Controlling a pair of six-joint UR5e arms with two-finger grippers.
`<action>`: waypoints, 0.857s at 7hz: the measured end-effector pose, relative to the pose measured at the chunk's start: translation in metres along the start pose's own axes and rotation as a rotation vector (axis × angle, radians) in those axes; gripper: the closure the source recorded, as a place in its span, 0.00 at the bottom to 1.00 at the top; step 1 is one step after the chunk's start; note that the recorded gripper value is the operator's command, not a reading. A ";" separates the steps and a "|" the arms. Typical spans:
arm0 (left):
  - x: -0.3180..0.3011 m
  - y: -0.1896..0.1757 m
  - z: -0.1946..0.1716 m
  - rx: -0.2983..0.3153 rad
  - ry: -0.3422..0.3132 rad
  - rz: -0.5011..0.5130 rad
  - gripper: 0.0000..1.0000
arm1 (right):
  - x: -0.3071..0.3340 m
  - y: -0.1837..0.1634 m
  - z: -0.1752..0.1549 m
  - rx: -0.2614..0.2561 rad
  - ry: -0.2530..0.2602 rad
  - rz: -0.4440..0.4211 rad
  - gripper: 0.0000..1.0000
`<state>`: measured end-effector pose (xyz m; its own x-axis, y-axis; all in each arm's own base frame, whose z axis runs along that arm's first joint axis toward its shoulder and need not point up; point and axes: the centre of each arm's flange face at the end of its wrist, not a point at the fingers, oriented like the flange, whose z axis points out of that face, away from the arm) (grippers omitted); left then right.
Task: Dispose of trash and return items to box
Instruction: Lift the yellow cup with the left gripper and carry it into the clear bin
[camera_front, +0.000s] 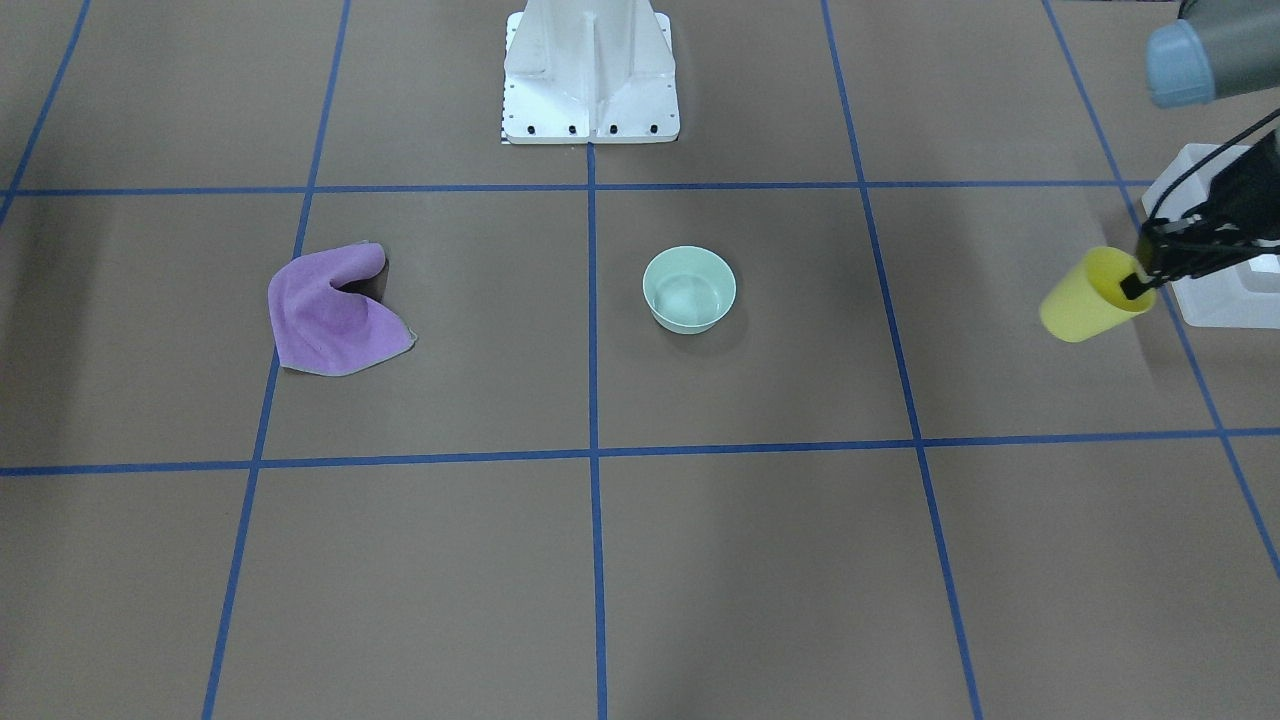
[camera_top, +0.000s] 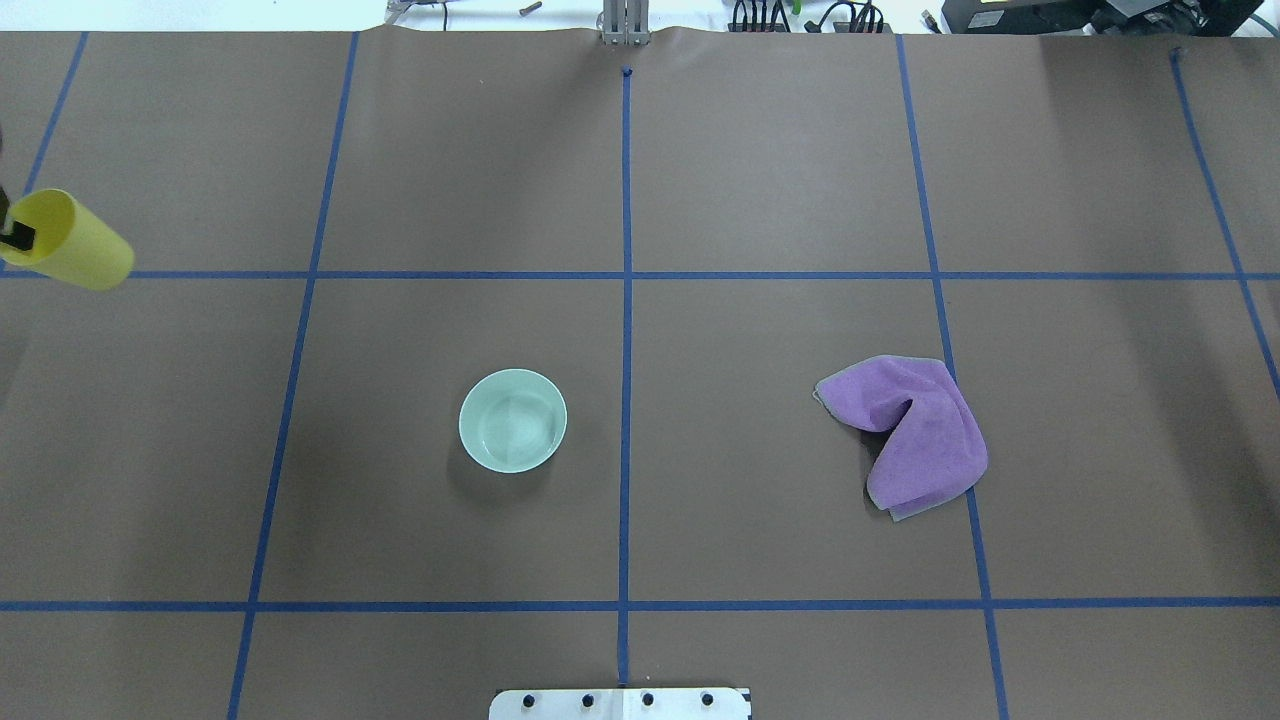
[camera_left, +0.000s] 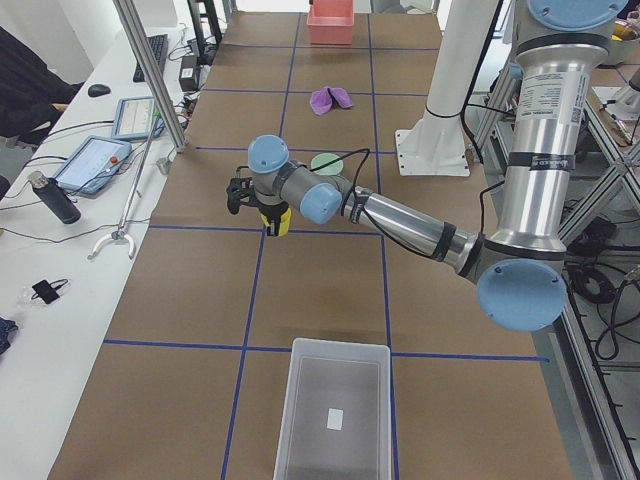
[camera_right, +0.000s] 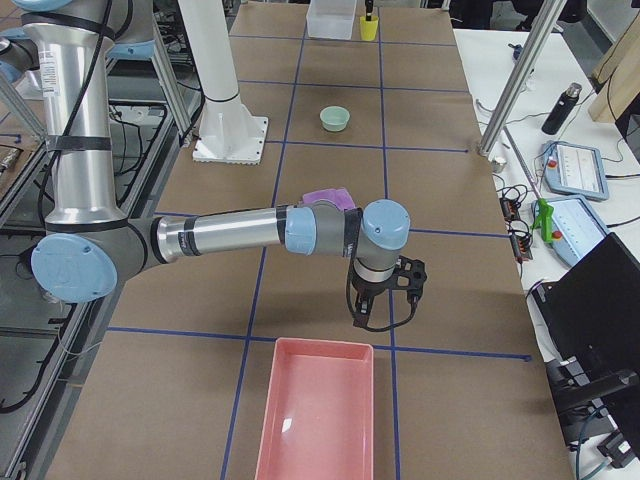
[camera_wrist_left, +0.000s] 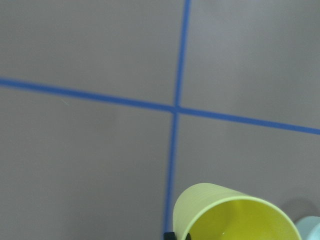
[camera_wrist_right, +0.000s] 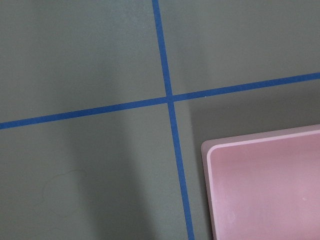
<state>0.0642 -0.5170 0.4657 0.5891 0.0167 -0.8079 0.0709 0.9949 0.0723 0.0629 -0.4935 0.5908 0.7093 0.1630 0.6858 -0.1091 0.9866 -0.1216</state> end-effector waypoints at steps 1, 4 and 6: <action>-0.051 -0.002 -0.027 -0.012 -0.053 0.049 1.00 | -0.004 0.000 -0.002 0.002 -0.007 -0.006 0.00; -0.228 0.058 -0.053 -0.074 -0.167 0.152 1.00 | -0.010 0.000 0.002 -0.005 -0.008 -0.018 0.00; -0.292 0.114 -0.043 -0.095 -0.166 0.149 1.00 | -0.012 0.000 0.003 -0.007 -0.008 -0.023 0.00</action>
<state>-0.1344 -0.4037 0.6844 0.7119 0.1550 -0.6850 -0.0980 0.9877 0.1216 0.0522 -0.4958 0.5848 0.7056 0.1405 0.6945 -0.0879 0.9899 -0.1110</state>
